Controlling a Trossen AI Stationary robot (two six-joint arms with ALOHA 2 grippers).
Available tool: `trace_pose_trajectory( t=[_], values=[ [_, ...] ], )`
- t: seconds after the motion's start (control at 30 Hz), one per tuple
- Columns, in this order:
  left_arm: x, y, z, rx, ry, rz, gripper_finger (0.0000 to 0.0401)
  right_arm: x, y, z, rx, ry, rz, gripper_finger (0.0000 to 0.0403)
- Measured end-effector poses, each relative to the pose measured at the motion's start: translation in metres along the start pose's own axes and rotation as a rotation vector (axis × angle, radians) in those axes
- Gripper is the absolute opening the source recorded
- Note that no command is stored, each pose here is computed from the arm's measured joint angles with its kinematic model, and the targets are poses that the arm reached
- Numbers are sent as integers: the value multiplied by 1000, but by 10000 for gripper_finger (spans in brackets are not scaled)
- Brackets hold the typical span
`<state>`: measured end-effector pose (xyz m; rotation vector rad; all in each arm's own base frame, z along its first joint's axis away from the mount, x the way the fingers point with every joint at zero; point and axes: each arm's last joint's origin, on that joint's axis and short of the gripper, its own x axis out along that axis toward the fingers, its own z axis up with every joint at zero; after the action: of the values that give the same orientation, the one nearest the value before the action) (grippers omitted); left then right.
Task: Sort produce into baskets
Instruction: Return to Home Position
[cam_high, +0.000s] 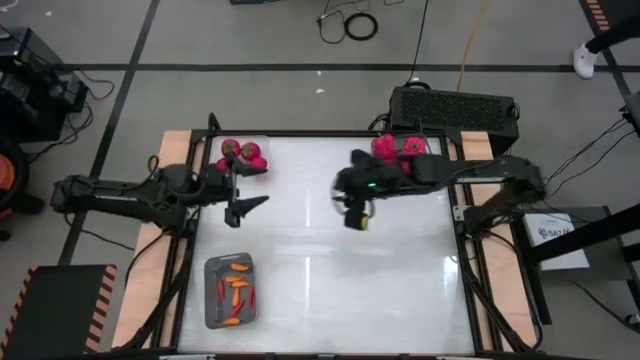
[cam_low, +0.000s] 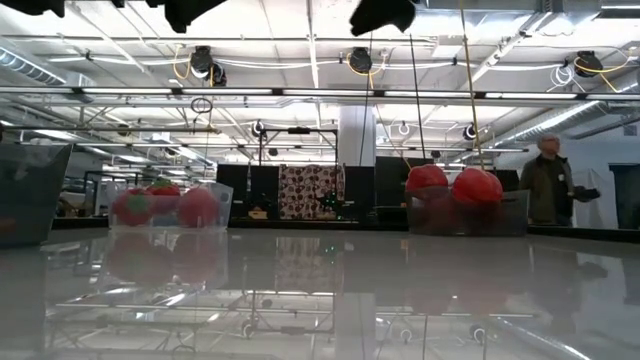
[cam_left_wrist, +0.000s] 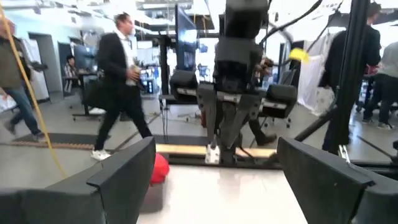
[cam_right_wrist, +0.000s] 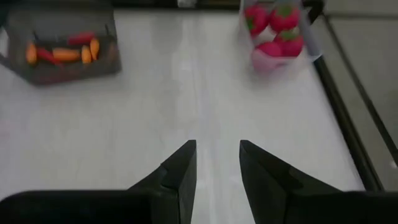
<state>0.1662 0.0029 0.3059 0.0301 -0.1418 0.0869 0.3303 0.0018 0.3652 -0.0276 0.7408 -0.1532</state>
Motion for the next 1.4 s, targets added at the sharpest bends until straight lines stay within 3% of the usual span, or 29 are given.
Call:
trace_pose_trajectory(
  t=[0.43,0.7,1.4],
  values=[
    [-38,18,9,14,25,74,343,-47,-20,-101,109,-415,-5,114],
    [-64,17,7,-12,82,79,343,-51,-21,-151,137,-505,6,114],
    [-81,15,-91,-167,94,92,343,-14,-18,-247,284,-633,59,114]
  ],
)
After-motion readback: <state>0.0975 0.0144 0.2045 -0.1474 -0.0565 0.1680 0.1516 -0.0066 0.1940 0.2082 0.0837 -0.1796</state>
